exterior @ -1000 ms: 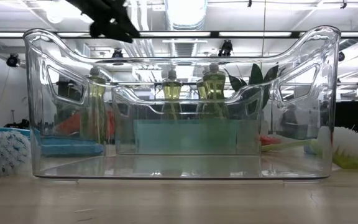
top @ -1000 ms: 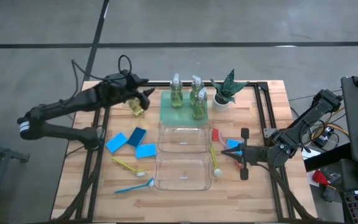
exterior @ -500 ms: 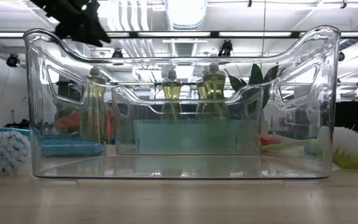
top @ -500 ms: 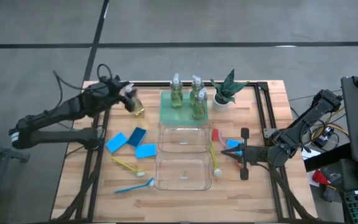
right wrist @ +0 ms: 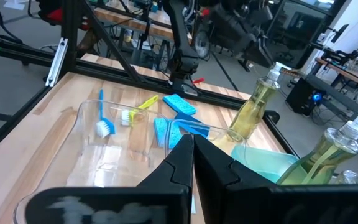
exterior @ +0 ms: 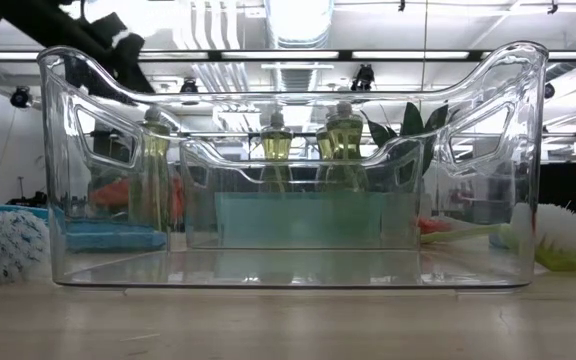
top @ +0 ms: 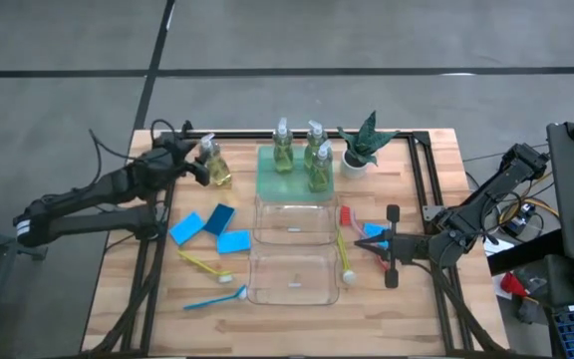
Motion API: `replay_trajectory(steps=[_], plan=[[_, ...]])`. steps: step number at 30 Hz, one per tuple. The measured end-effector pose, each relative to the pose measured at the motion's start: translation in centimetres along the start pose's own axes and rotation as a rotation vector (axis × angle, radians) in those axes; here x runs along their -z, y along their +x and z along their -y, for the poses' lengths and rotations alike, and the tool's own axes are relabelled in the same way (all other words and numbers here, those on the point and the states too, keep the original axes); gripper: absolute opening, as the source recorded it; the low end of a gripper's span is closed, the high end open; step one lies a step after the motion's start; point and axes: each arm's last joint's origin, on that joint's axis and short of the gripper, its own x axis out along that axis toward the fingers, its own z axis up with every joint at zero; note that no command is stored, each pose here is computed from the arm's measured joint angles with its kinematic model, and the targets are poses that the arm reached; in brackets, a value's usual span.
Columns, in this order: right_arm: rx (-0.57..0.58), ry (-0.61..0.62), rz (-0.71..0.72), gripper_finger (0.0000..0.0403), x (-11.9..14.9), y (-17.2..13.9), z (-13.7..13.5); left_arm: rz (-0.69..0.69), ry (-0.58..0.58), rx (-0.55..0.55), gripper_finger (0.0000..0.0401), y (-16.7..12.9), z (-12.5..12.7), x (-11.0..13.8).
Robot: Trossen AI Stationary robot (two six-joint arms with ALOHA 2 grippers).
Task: Pick & Place Kitchen Sink Supplies
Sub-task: Put the transparent soap dispenser into the blue bin
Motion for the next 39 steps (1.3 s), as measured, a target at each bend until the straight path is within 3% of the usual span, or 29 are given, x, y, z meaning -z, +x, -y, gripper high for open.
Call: replay_trajectory(steps=[9, 39], plan=[[0.001, -0.004, 0.01, 0.0008, -0.1, 0.0, 0.0, -0.007, 0.001, -0.002, 0.0234, 0.6, 0.1, 1.2], [0.001, -0.008, 0.013, 0.0008, -0.2, 0.0, 0.0, 0.194, -0.019, -0.022, 0.0234, 3.0, 1.0, 3.8]])
